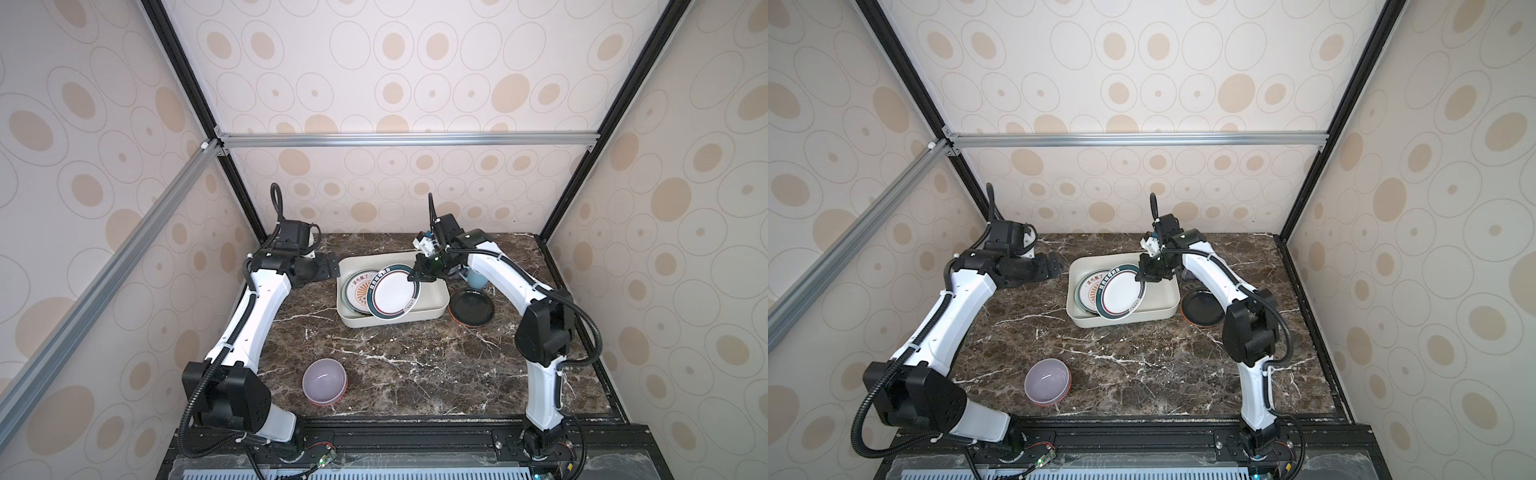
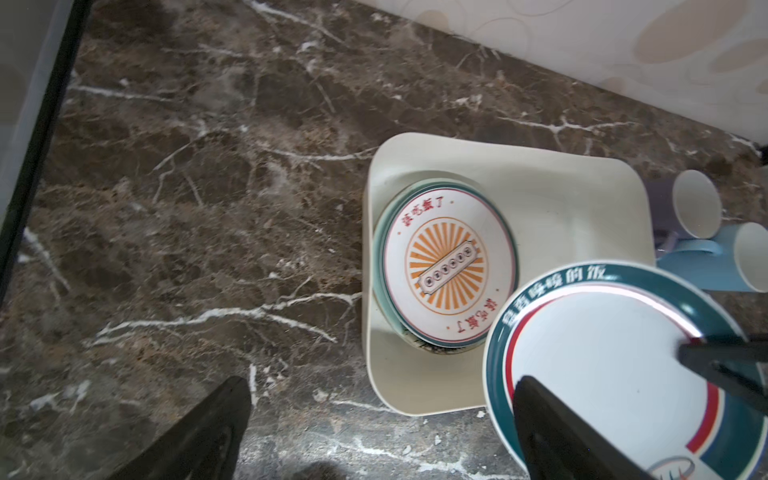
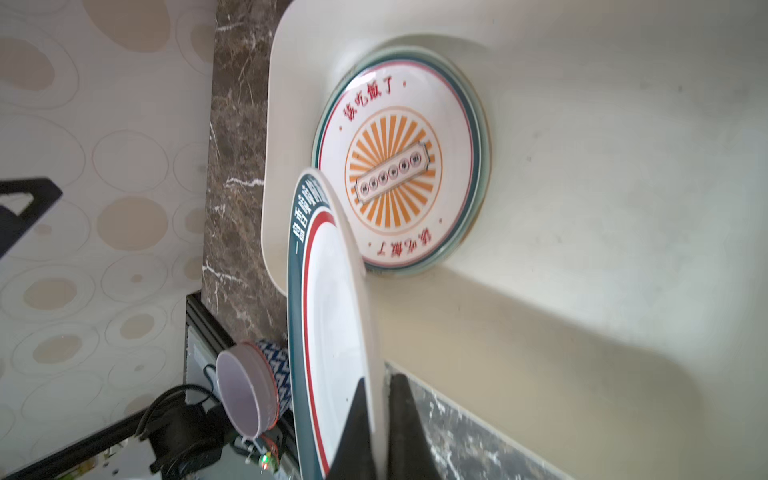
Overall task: Place the mixed dishes into the plastic bin
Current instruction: 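Carry the green-rimmed plate into the bin with the right gripper while the left withdraws, then lower the green-rimmed plate onto the stack and open the right gripper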
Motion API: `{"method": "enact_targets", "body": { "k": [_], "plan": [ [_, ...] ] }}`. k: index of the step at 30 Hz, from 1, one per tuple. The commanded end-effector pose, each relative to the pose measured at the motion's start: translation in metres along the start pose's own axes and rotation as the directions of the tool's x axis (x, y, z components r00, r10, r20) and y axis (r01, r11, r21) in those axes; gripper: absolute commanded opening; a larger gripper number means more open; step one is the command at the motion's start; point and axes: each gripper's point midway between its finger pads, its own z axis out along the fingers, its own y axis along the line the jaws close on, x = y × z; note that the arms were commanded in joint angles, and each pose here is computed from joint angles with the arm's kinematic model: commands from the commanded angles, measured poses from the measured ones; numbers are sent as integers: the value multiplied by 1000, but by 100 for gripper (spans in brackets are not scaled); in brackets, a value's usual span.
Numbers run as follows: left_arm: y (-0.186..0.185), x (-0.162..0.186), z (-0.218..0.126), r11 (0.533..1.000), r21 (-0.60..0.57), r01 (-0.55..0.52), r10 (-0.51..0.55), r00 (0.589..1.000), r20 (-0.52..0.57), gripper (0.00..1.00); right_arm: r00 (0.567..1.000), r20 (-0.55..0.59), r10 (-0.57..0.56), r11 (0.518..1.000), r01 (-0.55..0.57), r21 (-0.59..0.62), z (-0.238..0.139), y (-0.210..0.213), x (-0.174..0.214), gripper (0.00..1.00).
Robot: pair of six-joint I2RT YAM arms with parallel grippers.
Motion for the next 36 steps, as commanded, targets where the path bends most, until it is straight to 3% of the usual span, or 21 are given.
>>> {"method": "enact_targets", "body": {
  "k": [1,7,17,21,26,36],
  "plan": [
    [15,6,-10,999,-1,38,-38,999,18,99,998,40,38,997,-36,-68,32,-3,-26,4],
    [44,14,-15,994,-47,94,-93,995,19,99,997,40,70,987,-63,-148,77,-3,-54,4],
    [42,15,-9,991,-27,129,-129,992,-2,98,996,27,87,979,-80,-188,106,-11,-63,10],
    [43,19,-2,991,-28,131,-132,991,-16,98,996,-5,84,983,-84,-161,112,-15,-55,21],
    [43,22,8,990,-16,137,-137,990,-36,99,999,-48,-14,999,13,-31,113,-11,-37,40],
    [36,29,23,990,38,138,-135,989,-67,98,988,-145,-44,995,56,80,108,-22,-8,53]
  ]
}}
